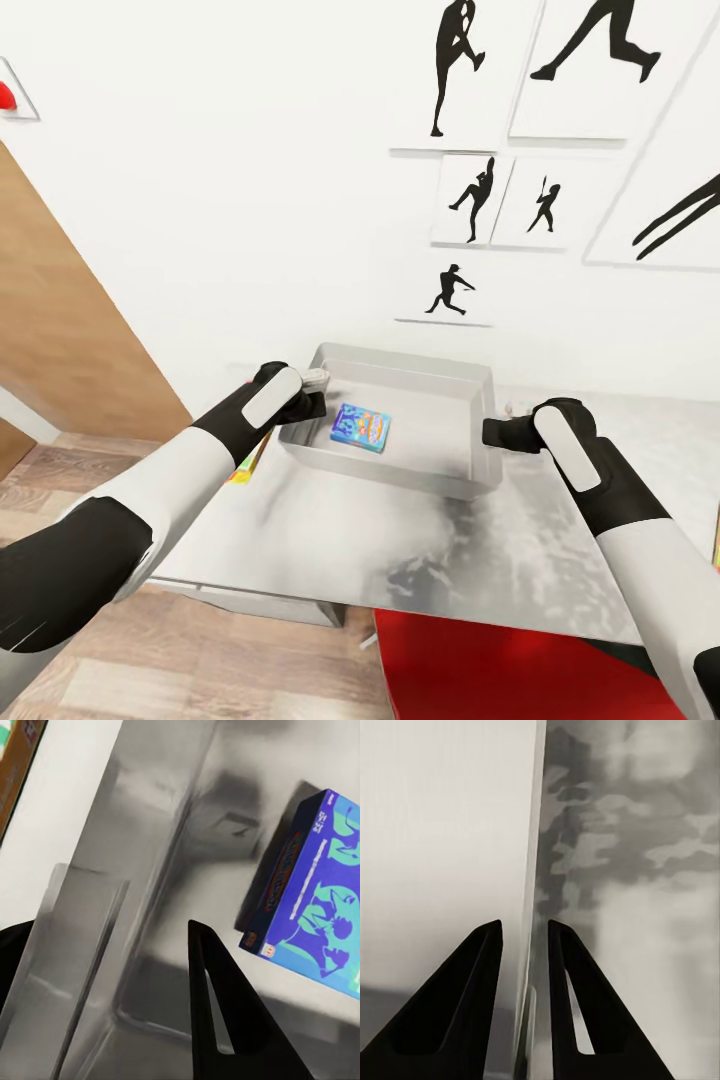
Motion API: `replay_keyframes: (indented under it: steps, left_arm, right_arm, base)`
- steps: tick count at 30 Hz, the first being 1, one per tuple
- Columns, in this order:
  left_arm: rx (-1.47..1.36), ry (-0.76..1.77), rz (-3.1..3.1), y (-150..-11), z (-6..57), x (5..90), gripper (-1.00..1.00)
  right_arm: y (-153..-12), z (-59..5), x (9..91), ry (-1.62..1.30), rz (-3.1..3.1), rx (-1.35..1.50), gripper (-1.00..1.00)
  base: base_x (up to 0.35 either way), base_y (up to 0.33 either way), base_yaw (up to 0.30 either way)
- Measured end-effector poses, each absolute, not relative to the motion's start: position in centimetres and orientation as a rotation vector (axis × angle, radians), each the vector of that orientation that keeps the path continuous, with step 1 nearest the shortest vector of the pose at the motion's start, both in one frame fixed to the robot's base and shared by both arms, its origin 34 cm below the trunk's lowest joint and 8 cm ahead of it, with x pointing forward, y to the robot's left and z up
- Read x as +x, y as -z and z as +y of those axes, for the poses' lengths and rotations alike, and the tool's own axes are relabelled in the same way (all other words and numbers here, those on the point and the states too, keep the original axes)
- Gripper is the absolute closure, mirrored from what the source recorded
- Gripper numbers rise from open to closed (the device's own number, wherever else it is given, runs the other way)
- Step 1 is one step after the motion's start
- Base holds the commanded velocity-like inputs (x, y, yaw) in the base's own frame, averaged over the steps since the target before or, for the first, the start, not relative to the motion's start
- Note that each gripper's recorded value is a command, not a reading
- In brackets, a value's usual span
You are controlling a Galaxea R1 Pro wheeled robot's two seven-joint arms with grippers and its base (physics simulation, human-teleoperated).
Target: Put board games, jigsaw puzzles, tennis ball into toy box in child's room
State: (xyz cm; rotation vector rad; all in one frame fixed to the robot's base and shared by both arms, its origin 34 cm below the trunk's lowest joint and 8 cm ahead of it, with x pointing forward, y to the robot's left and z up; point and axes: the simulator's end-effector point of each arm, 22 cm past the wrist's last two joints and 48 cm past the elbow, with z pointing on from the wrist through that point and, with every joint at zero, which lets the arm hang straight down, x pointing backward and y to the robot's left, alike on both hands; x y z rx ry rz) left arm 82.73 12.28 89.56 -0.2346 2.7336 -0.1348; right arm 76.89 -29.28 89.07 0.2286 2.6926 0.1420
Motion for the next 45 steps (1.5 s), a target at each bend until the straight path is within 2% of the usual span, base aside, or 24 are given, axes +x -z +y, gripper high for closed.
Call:
replay_keyframes:
  steps: [8,16,17,18,19,45]
  left_arm:
    - [-0.231,0.132,2.733,-89.54,12.23,82.72,1.00]
    - [-0.232,0.132,2.733,-89.55,12.24,82.73,1.00]
    - [-0.232,0.133,2.732,-89.55,12.21,82.73,1.00]
    - [-0.234,0.139,2.733,-89.57,12.08,82.70,1.00]
    - [-0.234,0.142,2.733,-89.56,11.97,82.67,-1.00]
    - [-0.233,0.168,2.714,-90.38,11.58,83.14,-1.00]
  right_arm:
    - [-89.08,-29.28,76.91,-0.142,2.692,0.228,1.00]
    - [-89.09,-29.32,76.91,-0.142,2.692,0.229,1.00]
    - [-89.09,-29.33,76.91,-0.142,2.692,0.229,-1.00]
    - [-89.15,-28.94,76.91,-0.168,2.692,0.235,-1.00]
    - [-89.18,-28.73,76.91,-0.183,2.692,0.239,-1.00]
    - [-89.90,-28.79,77.15,-0.183,2.671,0.229,-1.00]
  base:
    - [0.000,-0.189,0.001]
    - [0.000,-0.028,0.000]
    - [0.000,-0.003,0.000]
    - [0.000,-0.002,0.000]
    - [0.000,-0.001,0.000]
    - [0.000,0.000,0.000]
